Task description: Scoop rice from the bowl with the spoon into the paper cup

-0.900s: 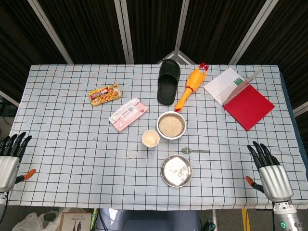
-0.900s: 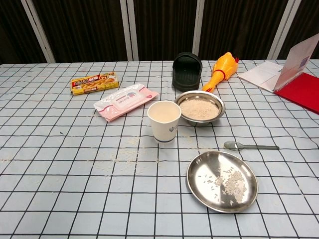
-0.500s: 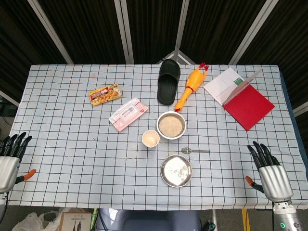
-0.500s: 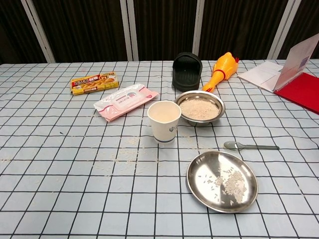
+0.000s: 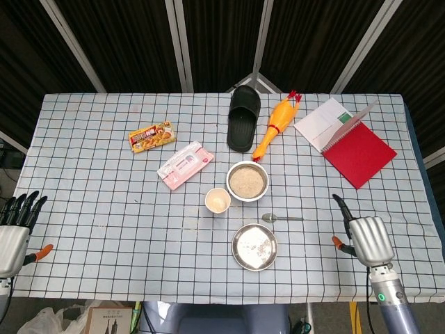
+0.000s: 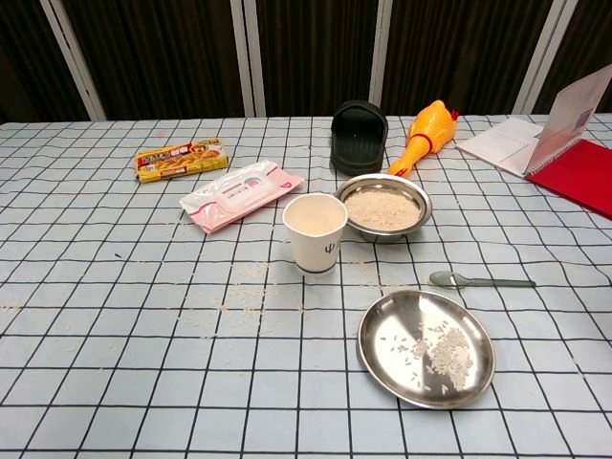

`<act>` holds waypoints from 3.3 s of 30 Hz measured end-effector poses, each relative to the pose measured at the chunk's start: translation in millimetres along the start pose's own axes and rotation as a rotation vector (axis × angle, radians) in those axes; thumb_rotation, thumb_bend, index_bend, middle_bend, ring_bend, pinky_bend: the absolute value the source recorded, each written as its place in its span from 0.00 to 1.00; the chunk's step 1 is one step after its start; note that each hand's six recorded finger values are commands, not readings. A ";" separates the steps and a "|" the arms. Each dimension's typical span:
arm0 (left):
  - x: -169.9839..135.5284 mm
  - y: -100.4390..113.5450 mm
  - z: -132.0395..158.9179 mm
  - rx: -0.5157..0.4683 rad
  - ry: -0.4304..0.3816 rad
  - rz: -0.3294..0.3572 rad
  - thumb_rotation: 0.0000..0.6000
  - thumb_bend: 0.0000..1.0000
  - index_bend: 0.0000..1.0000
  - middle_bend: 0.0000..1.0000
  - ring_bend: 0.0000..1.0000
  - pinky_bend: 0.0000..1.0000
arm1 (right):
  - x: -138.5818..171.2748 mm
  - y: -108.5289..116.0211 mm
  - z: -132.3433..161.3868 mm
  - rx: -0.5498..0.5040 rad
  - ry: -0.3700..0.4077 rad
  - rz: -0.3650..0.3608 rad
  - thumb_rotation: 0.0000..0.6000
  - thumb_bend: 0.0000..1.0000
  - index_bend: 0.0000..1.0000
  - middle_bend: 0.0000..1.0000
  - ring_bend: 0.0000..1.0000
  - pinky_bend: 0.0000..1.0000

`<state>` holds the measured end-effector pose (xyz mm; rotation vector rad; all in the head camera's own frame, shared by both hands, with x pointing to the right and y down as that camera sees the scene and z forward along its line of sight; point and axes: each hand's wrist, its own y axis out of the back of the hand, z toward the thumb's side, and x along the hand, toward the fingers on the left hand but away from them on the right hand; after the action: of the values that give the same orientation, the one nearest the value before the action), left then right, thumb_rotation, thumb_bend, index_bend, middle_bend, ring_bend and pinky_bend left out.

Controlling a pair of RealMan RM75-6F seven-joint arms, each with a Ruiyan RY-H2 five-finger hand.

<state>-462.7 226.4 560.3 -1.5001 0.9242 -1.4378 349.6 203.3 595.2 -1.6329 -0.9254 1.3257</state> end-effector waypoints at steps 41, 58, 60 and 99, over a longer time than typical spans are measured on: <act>0.6 -3.7 -0.1 -0.007 0.007 -0.032 1.00 0.00 0.00 0.00 0.00 0.00 | -71.5 -101.4 53.6 0.122 -0.089 0.222 1.00 0.45 0.51 0.88 0.95 1.00; 1.0 -4.6 -0.1 -0.012 0.010 -0.041 1.00 0.00 0.00 0.00 0.00 0.00 | -74.8 -109.6 55.7 0.116 -0.103 0.246 1.00 0.45 0.51 0.88 0.95 1.00; 1.0 -4.4 -0.1 -0.013 0.010 -0.041 1.00 0.00 0.00 0.00 0.00 0.00 | -74.6 -110.9 55.7 0.118 -0.103 0.249 1.00 0.45 0.51 0.88 0.95 1.00; 1.4 -5.2 -0.2 -0.015 0.012 -0.051 1.00 0.00 0.00 0.00 0.00 0.00 | -77.7 -124.2 55.2 0.110 -0.136 0.273 1.00 0.45 0.56 0.88 0.95 1.00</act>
<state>-463.0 227.1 565.7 -1.5366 0.9119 -1.4810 276.1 189.8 732.7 -1.6414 -0.7107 1.6612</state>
